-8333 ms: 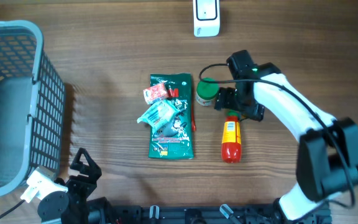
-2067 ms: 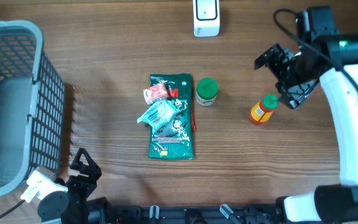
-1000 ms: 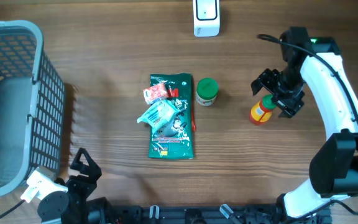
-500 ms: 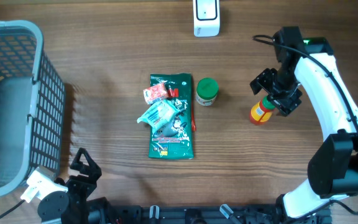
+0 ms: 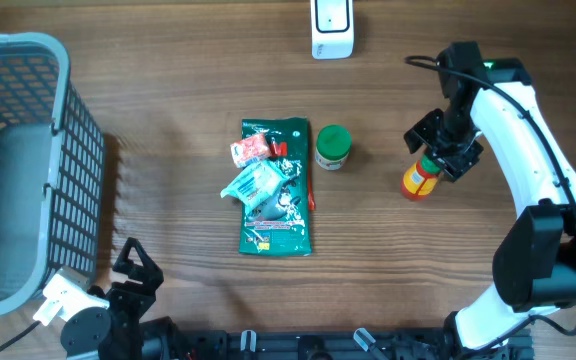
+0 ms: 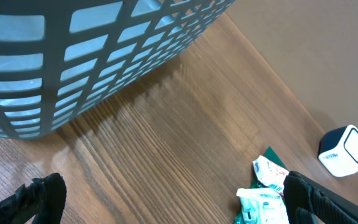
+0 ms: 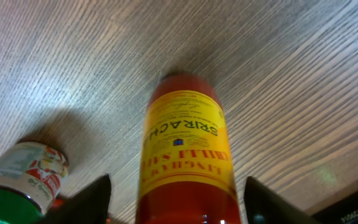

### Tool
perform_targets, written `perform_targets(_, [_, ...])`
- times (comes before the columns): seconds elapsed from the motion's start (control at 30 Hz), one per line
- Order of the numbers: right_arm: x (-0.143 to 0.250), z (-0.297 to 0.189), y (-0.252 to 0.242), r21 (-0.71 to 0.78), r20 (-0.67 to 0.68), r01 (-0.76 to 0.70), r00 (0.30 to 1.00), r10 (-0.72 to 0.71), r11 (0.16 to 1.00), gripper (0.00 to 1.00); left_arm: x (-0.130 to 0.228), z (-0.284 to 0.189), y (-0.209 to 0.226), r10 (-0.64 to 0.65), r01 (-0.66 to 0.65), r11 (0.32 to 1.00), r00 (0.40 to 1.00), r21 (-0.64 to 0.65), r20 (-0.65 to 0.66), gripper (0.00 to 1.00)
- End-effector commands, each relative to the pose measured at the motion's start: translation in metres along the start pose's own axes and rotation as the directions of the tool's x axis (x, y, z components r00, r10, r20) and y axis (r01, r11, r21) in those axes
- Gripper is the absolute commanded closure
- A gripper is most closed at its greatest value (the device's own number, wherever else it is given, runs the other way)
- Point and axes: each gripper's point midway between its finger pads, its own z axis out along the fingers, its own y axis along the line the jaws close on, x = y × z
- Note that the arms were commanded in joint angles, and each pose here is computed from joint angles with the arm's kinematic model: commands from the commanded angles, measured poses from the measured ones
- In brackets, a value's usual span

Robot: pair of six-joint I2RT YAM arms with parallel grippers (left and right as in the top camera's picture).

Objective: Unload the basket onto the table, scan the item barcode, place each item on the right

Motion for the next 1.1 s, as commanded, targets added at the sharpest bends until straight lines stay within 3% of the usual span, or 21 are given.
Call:
perform_targets(0.0, [-0.003,0.024,-0.001,0.061,-0.021,-0.004,1.000,0.005,0.998,0.46,-0.001,0.000,0.002,-0.007,0.007,1.000,1.000,-0.011,0.009,0.00])
perform_targets(0.37, [0.003,0.020,0.002,0.037,-0.060,0.075,0.996,-0.073,0.996,0.75,-0.001,0.000,0.002,-0.007,0.007,1.000,1.000,-0.011,0.009,0.00])
perform_targets(0.53, [0.007,-0.004,0.006,0.005,-0.068,0.103,0.992,-0.102,0.995,0.76,-0.001,0.000,0.002,-0.007,0.007,1.000,1.000,-0.011,0.010,0.00])
perform_targets(0.83, [0.045,-0.051,0.020,-0.205,-0.164,0.233,0.949,-0.268,0.951,0.76,-0.001,0.000,0.002,-0.007,0.007,1.000,1.000,-0.011,0.009,0.00])
perform_targets(1.07, [0.084,-0.081,0.006,-0.322,-0.220,0.353,0.875,-0.432,0.879,0.76,-0.001,0.000,0.002,-0.007,0.007,1.000,1.000,-0.011,0.009,0.00])
